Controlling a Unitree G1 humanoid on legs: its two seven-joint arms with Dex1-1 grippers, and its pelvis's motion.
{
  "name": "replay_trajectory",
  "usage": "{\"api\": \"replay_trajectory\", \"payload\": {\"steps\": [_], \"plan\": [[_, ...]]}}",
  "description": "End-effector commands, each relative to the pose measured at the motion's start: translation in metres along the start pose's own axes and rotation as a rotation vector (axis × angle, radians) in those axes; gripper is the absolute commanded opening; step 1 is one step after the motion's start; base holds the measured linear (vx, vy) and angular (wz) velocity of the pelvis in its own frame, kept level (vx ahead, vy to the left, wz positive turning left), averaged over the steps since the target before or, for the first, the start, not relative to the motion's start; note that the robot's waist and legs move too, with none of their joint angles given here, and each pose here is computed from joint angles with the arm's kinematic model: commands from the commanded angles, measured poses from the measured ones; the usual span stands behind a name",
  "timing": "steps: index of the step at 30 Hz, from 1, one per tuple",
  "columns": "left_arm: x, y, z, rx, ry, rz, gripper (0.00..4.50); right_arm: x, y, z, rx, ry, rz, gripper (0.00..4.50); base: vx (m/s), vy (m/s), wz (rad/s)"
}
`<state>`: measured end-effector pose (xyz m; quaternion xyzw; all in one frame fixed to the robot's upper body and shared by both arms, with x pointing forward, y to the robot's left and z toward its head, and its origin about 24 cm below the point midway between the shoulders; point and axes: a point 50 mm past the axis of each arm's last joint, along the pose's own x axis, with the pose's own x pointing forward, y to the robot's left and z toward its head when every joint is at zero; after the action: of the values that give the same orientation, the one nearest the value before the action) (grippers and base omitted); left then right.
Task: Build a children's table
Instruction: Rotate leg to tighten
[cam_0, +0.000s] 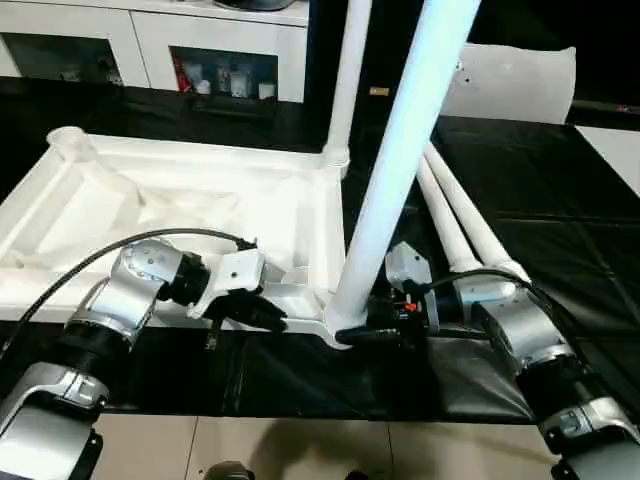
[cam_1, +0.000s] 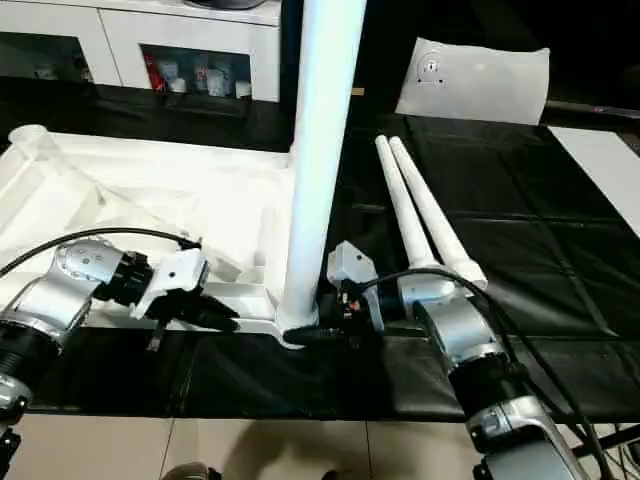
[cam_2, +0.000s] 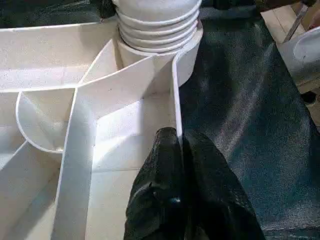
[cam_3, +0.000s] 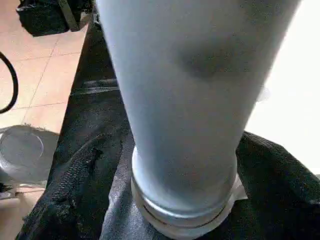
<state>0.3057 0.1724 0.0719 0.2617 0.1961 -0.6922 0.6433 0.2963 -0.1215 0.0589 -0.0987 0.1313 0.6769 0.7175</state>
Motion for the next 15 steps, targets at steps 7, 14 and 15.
{"api": "replay_trajectory", "payload": {"steps": [7, 14, 15], "plan": [[0.006, -0.003, -0.005, 0.016, 0.069, -0.086, 0.0, 0.0, 0.002, -0.003, 0.021, 0.01, 0.046, 2.92, 0.0, 0.0, 0.0], [0.005, -0.002, -0.003, -0.039, 0.011, -0.036, 0.0, 0.005, 0.004, -0.004, 0.056, -0.029, 0.042, 2.65, 0.0, 0.0, 0.0], [0.005, 0.0, -0.003, -0.07, 0.004, 0.02, 0.0, 0.01, 0.004, -0.004, 0.083, -0.055, 0.0, 2.64, 0.0, 0.0, 0.0]]}}
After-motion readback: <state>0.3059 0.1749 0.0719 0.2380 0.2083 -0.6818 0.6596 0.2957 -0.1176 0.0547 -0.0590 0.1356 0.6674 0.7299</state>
